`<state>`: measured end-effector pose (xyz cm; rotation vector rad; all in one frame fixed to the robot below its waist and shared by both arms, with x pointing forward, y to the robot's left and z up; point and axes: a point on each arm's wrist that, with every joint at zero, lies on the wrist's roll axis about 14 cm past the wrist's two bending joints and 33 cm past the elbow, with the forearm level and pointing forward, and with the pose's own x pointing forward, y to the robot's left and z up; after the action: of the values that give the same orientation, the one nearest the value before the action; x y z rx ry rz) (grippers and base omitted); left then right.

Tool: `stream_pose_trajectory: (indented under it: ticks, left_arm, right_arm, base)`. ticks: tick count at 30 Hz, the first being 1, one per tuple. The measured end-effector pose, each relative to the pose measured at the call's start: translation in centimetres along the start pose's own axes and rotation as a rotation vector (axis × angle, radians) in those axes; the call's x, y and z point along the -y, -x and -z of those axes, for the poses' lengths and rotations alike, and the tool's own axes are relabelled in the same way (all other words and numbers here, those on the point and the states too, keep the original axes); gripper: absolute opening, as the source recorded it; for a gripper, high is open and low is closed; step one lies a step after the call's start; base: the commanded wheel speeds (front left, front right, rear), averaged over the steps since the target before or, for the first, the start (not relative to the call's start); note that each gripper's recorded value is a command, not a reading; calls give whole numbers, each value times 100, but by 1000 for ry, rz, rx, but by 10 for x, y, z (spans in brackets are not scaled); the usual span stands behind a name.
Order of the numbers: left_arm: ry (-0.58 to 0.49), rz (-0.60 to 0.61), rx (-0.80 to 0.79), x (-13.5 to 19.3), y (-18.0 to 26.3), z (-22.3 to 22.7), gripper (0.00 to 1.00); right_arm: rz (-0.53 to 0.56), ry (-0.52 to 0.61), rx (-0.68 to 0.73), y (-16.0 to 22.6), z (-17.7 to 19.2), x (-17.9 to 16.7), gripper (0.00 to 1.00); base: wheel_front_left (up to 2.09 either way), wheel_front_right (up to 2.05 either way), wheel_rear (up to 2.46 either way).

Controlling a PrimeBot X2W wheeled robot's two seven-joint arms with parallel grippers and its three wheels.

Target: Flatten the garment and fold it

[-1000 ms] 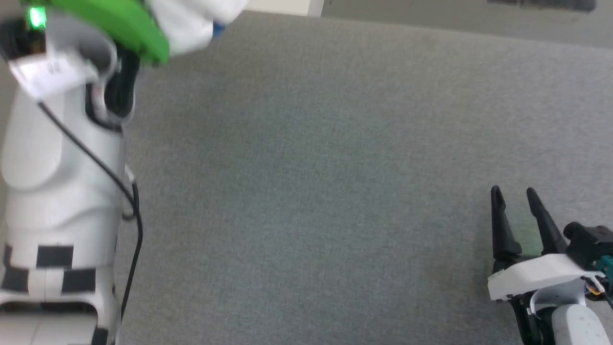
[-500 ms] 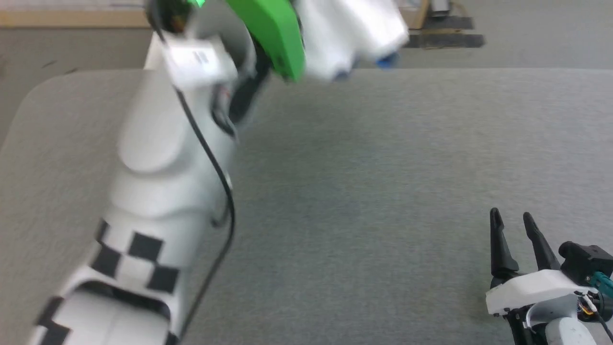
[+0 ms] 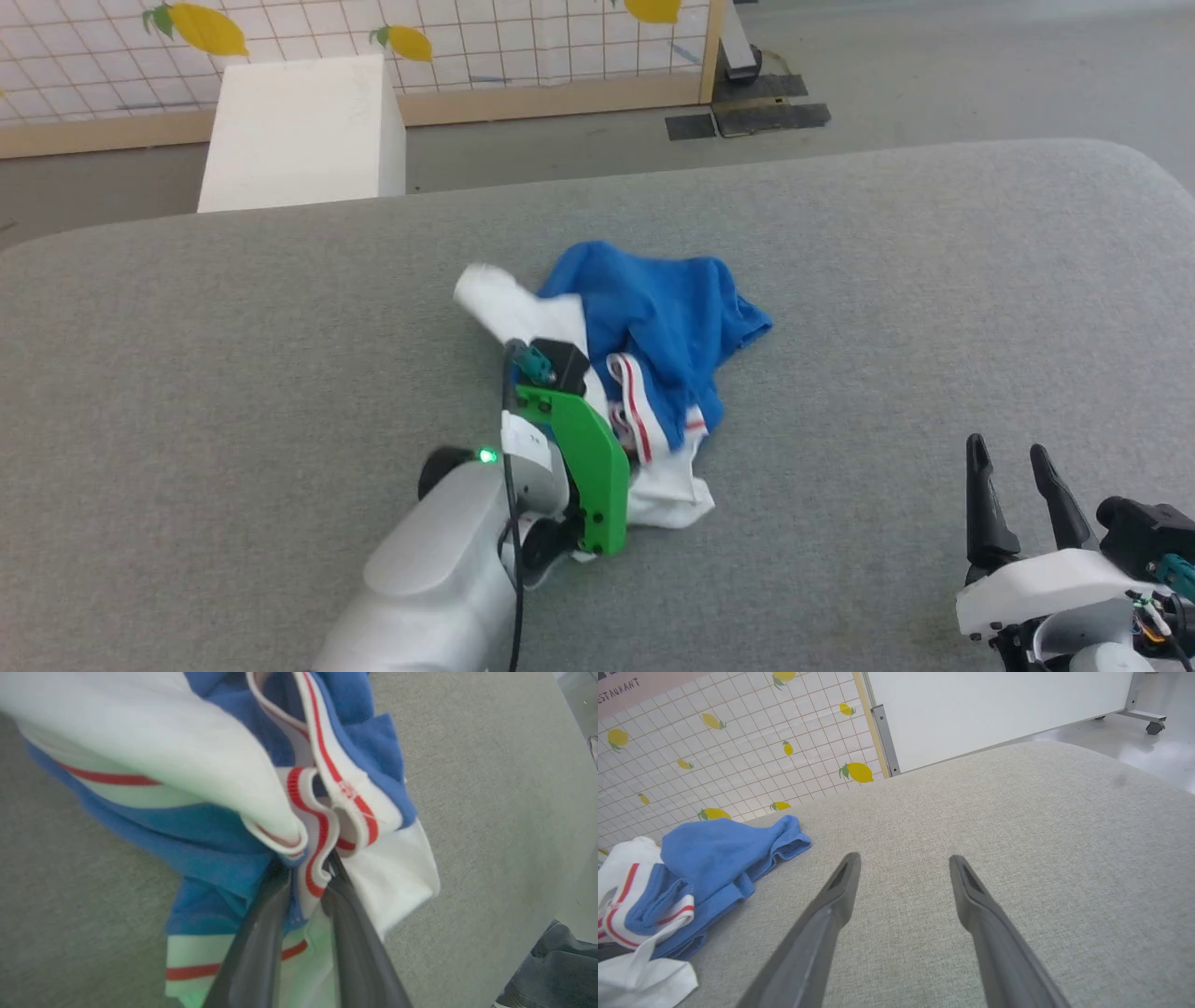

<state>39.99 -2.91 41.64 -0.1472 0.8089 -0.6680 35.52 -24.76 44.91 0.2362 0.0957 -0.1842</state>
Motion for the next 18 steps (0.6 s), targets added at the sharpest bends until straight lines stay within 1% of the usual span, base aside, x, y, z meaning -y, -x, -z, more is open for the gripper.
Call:
stream_pose_trajectory:
  ticks: [1, 2, 4, 5, 7, 10, 12, 14, 15, 17, 18]
  left_arm:
    - [18, 9, -19, 2, 1, 5, 93]
    - [58, 18, -25, 5, 3, 6, 100]
    - [126, 31, 2, 7, 8, 1, 100]
    - [170, 37, 50, 7, 12, -9, 100]
    - [258, 48, 157, 3, 22, -34, 100]
    - [373, 40, 381, -14, 50, -80, 100]
    - [356, -13, 514, -32, 72, -101, 100]
    - [361, -84, 678, -56, 101, -119, 100]
    - [313, -145, 739, -69, 115, -122, 100]
    - [280, -234, 867, -90, 142, -123, 100]
    - [242, -278, 910, -98, 154, -120, 100]
  right_arm:
    - [-3, 0, 0, 0, 0, -1, 100]
    - [-10, 0, -1, -1, 0, -3, 100]
    - [-26, -1, -4, -2, 1, -9, 100]
    - [-35, -2, -5, -3, 2, -12, 100]
    - [-50, -6, -4, -4, 2, -17, 100]
    - [-75, -9, -8, -5, 4, -26, 100]
    - [-90, -15, -4, -6, 2, -31, 100]
    - [-102, -20, 1, -6, 1, -35, 100]
    - [-109, -23, 4, -6, 0, -38, 100]
    - [-121, -28, 10, -6, -2, -42, 100]
    - [-128, -29, 9, -6, -3, -44, 100]
  base:
    - [0, 0, 0]
    - [0, 0, 0]
    - [0, 0, 0]
    - [0, 0, 0]
    - [0, 0, 0]
    - [0, 0, 0]
    - [0, 0, 0]
    - [0, 0, 0]
    - [0, 0, 0]
    - [0, 0, 0]
    - [0, 0, 0]
